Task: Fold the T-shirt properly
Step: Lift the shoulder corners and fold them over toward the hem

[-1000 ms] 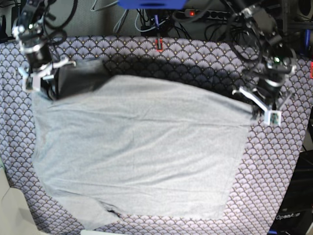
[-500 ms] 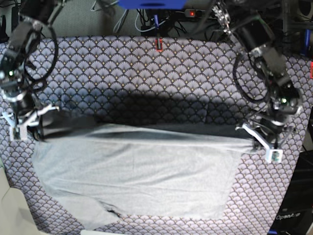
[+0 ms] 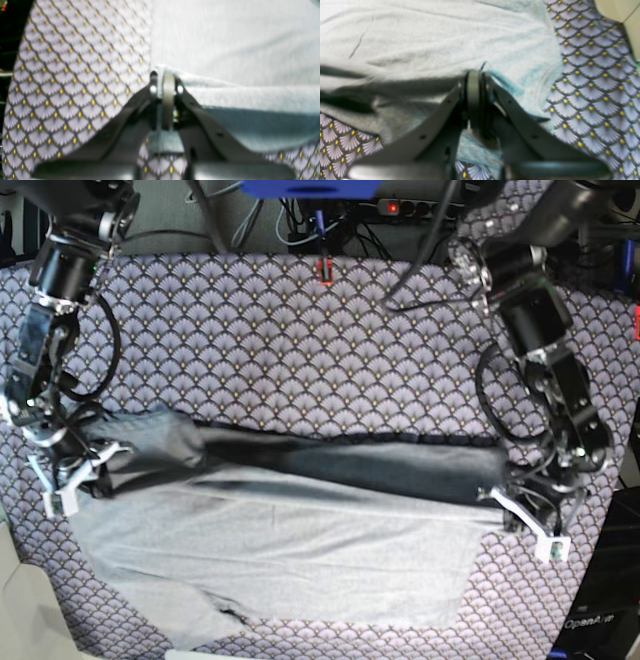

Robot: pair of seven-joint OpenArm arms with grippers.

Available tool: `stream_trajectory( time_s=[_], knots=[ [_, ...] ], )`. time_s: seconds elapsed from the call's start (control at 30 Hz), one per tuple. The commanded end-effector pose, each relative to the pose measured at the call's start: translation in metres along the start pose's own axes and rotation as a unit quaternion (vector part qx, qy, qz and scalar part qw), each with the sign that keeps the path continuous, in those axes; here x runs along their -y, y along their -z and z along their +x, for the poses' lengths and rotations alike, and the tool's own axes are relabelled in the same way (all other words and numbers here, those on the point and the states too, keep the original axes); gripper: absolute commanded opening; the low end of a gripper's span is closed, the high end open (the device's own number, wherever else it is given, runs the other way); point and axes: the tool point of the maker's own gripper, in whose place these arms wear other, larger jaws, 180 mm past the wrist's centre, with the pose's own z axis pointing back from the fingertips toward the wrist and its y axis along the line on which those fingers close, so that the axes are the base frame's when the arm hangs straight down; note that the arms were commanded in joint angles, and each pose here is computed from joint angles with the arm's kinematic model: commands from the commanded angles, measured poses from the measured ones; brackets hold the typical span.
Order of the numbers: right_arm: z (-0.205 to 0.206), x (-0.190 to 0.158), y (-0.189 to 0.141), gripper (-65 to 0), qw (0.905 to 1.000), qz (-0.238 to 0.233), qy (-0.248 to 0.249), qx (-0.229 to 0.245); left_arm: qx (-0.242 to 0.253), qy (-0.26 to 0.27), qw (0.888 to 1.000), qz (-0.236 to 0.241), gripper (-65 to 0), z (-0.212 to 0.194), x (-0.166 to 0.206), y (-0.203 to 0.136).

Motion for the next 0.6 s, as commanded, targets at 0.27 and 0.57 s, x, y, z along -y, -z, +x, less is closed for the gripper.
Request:
stream_trajectory(
  time_s=[0.27, 0.57],
  knots=[
    [0.041, -0.011, 0.009, -65.0, 0.9985, 0.020, -0.031, 0.040, 0.028, 0.064, 0.997, -0.024, -65.0, 0.022, 0.020, 0.021],
    [0.043, 0.000, 0.019, -65.0, 0.9989, 0.010, -0.037, 0.026, 0.044, 0.058, 0.997, -0.028, -65.0, 0.035, 0.018, 0.027]
  ],
)
